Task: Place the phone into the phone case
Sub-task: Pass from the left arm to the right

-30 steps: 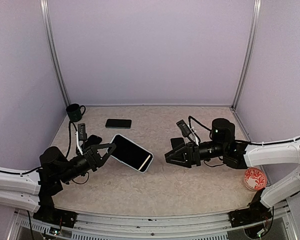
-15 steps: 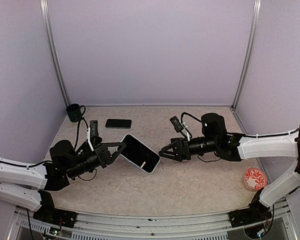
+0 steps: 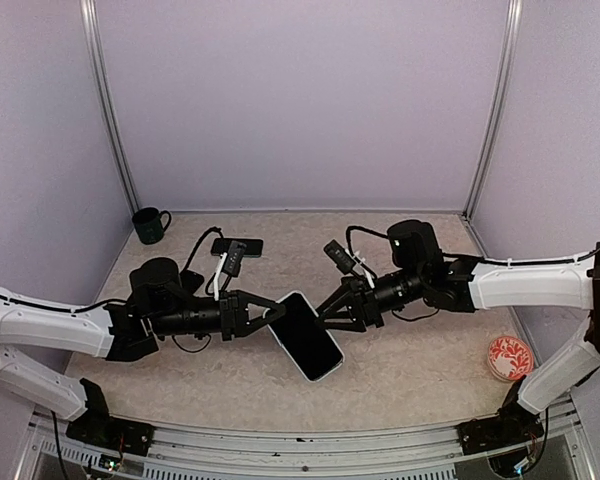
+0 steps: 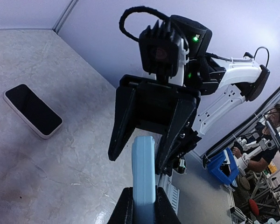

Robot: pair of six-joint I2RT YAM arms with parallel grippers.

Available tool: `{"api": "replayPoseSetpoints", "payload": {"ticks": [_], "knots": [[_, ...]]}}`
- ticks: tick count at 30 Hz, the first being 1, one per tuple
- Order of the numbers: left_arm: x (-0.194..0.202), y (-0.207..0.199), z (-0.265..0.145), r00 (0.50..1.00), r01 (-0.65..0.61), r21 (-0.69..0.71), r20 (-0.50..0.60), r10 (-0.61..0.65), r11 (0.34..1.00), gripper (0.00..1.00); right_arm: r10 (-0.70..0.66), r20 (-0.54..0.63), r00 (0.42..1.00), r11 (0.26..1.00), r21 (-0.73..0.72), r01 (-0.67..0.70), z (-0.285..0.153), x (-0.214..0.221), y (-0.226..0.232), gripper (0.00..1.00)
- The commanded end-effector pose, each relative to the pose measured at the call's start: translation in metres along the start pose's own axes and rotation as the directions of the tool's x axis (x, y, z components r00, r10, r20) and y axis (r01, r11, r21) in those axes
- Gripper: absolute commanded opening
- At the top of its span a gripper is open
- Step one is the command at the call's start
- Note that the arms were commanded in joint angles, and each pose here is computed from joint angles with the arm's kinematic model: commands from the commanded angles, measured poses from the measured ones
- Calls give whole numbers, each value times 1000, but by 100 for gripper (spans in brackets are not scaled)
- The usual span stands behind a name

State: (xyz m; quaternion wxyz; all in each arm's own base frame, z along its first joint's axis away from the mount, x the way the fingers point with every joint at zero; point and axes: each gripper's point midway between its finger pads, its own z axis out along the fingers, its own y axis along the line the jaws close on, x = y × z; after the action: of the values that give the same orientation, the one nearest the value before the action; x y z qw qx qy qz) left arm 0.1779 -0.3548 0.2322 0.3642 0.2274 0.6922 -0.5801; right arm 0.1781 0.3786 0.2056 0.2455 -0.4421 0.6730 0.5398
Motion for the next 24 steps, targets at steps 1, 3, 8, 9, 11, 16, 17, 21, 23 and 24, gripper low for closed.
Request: {"api": "replayPoseSetpoints", "payload": {"ticks": [1, 3, 8, 9, 11, 16, 17, 21, 23, 24], "knots": [[-15, -29, 4, 998, -56, 120, 3, 56, 991, 0, -15, -37, 999, 990, -143, 9, 1, 15, 23, 36], [-14, -30, 4, 998, -60, 126, -8, 61, 990, 0, -5, -50, 999, 980, -198, -5, 0, 20, 31, 32], [-11, -31, 7, 997, -64, 136, -30, 69, 989, 0, 22, -80, 997, 974, -224, -39, 2, 31, 32, 29], [-11, -31, 8, 997, -64, 136, -34, 70, 989, 0, 26, -84, 996, 974, -223, -44, 2, 32, 32, 28], [-11, -31, 9, 997, -65, 136, -37, 71, 989, 0, 27, -90, 996, 974, -222, -46, 5, 34, 32, 28], [-12, -32, 10, 997, -67, 140, -39, 74, 988, 0, 22, -112, 993, 972, -229, -48, 13, 39, 35, 20], [-11, -31, 10, 996, -67, 140, -41, 73, 988, 0, 23, -117, 993, 971, -234, -50, 14, 40, 36, 16], [-10, -29, 10, 996, -65, 134, -46, 72, 989, 0, 28, -129, 991, 966, -250, -60, 16, 44, 38, 0], [-8, -27, 10, 996, -61, 126, -50, 67, 990, 0, 30, -132, 991, 963, -260, -64, 16, 45, 39, 0], [-9, -25, 10, 997, -59, 122, -49, 66, 991, 0, 32, -133, 991, 962, -265, -67, 16, 45, 39, 0]]}}
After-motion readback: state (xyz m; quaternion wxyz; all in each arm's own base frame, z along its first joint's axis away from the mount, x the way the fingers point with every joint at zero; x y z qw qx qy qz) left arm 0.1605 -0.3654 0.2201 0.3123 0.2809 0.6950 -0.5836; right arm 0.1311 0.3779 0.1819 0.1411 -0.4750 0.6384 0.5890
